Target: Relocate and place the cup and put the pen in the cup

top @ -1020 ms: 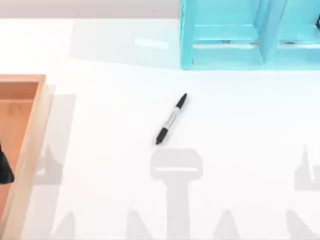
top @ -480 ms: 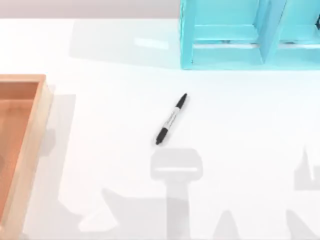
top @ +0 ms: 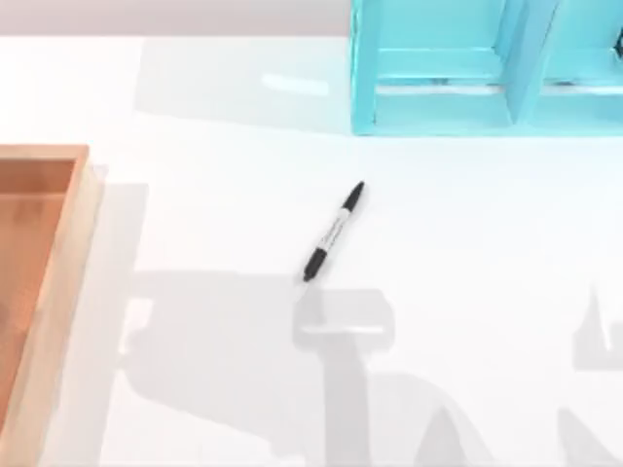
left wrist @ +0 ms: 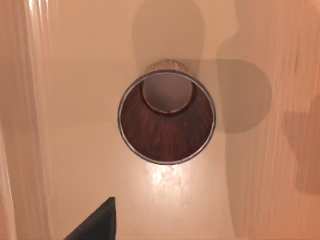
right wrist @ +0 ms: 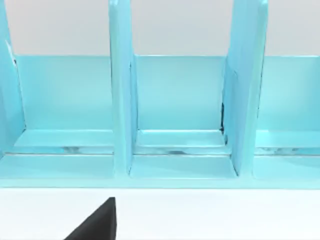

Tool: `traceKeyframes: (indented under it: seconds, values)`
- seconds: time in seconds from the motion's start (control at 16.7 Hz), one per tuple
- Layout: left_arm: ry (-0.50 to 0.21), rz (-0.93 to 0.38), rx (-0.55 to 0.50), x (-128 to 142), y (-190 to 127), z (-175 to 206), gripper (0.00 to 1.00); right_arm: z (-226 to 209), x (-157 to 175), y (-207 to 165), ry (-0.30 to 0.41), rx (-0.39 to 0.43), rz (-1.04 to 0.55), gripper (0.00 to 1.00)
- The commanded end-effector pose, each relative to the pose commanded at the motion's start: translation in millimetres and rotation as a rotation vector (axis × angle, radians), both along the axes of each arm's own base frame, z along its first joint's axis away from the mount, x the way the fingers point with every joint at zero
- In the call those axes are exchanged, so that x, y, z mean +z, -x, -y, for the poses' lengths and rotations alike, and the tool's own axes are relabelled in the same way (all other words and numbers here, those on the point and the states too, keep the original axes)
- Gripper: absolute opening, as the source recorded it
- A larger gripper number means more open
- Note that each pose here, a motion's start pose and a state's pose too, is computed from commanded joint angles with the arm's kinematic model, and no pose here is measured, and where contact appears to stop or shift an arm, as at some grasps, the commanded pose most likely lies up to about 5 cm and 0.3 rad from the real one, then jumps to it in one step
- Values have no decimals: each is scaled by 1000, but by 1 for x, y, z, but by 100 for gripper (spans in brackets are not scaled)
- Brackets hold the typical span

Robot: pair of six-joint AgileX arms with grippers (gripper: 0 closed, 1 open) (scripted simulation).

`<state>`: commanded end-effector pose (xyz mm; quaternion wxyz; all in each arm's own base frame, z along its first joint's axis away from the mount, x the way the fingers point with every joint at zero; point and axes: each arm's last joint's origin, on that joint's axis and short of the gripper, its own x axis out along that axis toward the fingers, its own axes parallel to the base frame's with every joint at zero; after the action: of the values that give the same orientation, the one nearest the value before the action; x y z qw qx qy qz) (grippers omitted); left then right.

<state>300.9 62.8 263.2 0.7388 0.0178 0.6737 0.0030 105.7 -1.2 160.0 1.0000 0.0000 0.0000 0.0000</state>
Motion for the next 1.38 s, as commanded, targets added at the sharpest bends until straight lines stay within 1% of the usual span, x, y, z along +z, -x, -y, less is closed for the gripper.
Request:
traceKeyframes:
  seconds: [0.12,0.24,0.54,0.66,0.84,1.14,1.26,1.38]
  values:
    - [16,-62,0,-3,-13,-6,100,0,0,0,0,0,0,100]
    - [25,-92,0,-5,-20,-9,100,0,0,0,0,0,0,100]
    - [25,-93,-4,-5,-21,-8,100,0,0,0,0,0,0,100]
    - [26,-97,-1,-10,-21,-9,100,0,0,0,0,0,0,100]
    - [27,-99,1,-36,-24,-10,100,0,0,0,0,0,0,100]
    - [25,-89,1,-94,-23,-10,100,0,0,0,0,0,0,100]
    - [27,-96,0,-104,-21,-10,100,0,0,0,0,0,0,100]
    - [27,-96,0,-105,-21,-10,100,0,0,0,0,0,0,100]
